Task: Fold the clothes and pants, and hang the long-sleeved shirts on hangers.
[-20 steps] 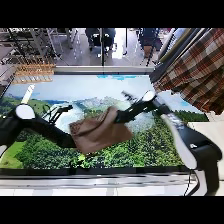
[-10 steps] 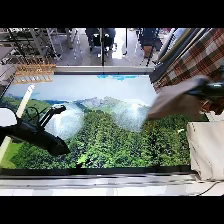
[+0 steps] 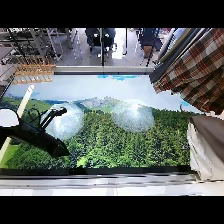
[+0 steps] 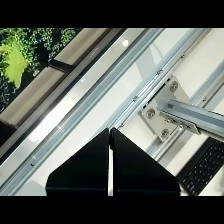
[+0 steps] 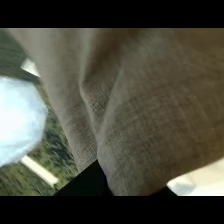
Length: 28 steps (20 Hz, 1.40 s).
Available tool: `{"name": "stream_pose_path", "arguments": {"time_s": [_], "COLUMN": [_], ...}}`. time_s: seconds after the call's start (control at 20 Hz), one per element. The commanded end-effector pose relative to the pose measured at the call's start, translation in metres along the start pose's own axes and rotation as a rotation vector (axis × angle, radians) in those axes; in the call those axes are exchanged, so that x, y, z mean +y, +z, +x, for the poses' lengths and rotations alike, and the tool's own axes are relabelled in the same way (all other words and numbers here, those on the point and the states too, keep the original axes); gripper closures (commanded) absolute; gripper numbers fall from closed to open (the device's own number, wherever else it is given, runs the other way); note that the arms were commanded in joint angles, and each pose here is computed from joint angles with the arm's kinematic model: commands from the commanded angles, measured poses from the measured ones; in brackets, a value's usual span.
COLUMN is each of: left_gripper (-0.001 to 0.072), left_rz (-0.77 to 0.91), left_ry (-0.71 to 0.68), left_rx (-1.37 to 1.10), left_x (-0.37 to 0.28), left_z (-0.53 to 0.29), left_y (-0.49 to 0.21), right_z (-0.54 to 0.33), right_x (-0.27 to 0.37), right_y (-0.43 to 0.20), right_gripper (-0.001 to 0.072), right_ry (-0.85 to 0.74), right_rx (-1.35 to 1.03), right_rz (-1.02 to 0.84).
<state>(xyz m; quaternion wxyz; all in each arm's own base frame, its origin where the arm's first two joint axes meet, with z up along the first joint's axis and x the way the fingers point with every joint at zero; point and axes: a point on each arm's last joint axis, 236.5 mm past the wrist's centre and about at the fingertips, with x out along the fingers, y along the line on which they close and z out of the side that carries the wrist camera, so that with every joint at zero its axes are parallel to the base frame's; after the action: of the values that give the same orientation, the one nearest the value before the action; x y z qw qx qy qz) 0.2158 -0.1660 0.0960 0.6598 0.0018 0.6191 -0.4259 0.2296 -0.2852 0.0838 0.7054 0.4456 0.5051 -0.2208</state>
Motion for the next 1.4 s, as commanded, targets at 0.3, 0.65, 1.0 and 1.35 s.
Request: {"name": "stream_pose_path", "arguments": {"time_s": [0.3,0.65,1.0,1.35], "left_gripper": [0.0696,0.0697,0.0696,0.0696], "left_rz": [-0.144,-0.603,-0.590,-0.590], "left_ry": [0.270,1.117,1.114,1.113], "left_rx": [0.165,-0.195,-0.476,-0.475], "left_x": [0.066,0.222,0.218,0.218], "left_z": [-0.008,-0.164,-0.202,-0.202], "left_y": [-0.038,-0.063,-0.041,-0.041], "right_z": [0.027,0.015,0.093,0.092], "right_x": [-0.099,0.072,0.244,0.310], "right_y": [-0.106,-0.031,-0.096,-0.048], "right_gripper": [0.0047,0.0085,0.0335,0.0691], "right_ry": [-0.280,0.103,0.093,-0.004], "right_rx": [0.370,0.093,0.050,-0.353], "right_rz": [0.191,-0.101,-0.906,-1.150]}}
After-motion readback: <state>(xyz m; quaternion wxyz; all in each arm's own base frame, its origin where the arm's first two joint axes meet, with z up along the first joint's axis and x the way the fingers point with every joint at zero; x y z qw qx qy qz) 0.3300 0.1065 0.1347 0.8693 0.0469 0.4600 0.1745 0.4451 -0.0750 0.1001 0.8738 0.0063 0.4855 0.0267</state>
